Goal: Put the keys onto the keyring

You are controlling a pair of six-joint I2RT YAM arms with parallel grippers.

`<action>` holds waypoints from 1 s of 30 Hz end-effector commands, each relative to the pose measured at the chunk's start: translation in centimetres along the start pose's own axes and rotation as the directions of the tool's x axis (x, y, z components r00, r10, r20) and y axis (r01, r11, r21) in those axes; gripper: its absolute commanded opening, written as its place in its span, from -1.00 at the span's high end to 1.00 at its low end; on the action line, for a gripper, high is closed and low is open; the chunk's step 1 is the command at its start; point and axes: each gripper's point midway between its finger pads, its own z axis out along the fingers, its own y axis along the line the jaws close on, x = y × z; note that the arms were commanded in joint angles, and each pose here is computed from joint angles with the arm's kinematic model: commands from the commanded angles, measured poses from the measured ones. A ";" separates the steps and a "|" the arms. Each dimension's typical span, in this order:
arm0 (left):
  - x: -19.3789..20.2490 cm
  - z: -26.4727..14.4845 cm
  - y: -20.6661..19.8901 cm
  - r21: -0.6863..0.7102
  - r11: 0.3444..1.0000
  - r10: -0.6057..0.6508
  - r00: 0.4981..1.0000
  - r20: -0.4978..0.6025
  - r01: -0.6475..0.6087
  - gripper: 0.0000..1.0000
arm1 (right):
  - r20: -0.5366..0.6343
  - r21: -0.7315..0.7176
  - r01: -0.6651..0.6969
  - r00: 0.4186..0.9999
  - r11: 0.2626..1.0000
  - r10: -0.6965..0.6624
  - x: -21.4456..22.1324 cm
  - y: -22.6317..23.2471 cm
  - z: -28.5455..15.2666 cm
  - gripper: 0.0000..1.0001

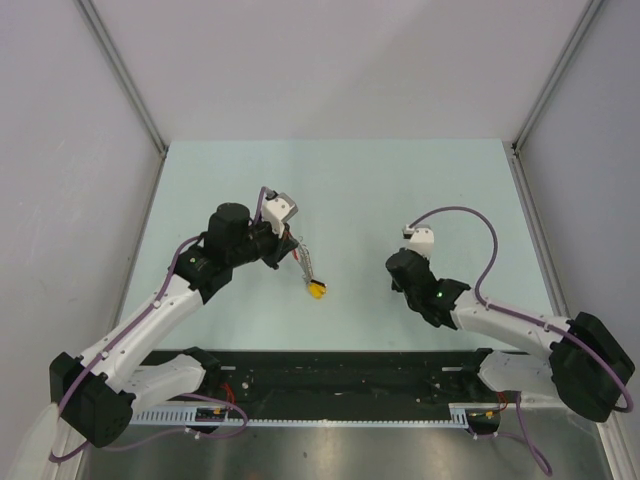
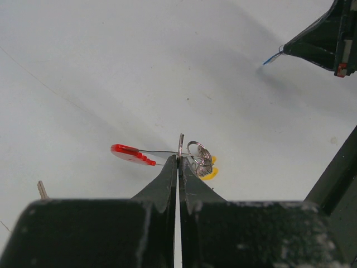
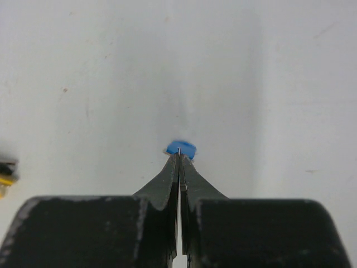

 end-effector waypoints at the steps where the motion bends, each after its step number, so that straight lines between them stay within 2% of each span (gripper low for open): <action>1: -3.6 -1.2 0.0 -0.005 0.999 0.040 0.994 0.102 -0.039 0.99 | 0.194 0.129 -0.131 0.975 0.983 0.104 -2.4 -2.3 -0.7 1.00; 4: -3.6 -1.3 0.1 -0.008 0.999 0.039 0.994 0.103 -0.039 0.99 | 0.196 0.150 -0.139 0.975 0.979 0.108 -1.7 -2.4 -0.9 1.00; 9: -3.6 -1.2 0.0 -0.005 0.999 0.038 0.994 0.103 -0.038 0.99 | 0.103 0.115 -0.147 0.985 0.982 0.136 1.3 -0.5 0.1 1.00; 19: -3.7 -1.4 0.1 -0.010 0.999 0.040 0.993 0.108 -0.039 0.99 | -0.052 -0.034 -0.144 0.988 0.989 0.142 6.4 6.7 -0.7 1.00; 25: -3.6 -1.4 0.0 -0.007 0.999 0.040 0.993 0.107 -0.039 0.99 | -0.062 -0.074 -0.127 0.991 0.989 0.123 7.1 10.0 -0.3 1.00; 28: -3.7 -1.4 0.0 -0.011 0.999 0.041 0.993 0.111 -0.040 0.99 | -0.052 -0.105 -0.125 0.991 0.987 0.121 6.3 11.3 -0.4 0.81; 29: -3.7 -1.4 0.1 -0.014 0.999 0.042 0.993 0.109 -0.041 0.99 | -0.046 -0.111 -0.112 0.993 0.987 0.108 6.0 11.4 -0.5 0.65; 30: -3.7 -1.4 0.1 -0.015 0.999 0.041 0.993 0.109 -0.039 0.99 | -0.049 -0.120 -0.106 0.994 0.987 0.101 5.8 11.5 -0.6 0.59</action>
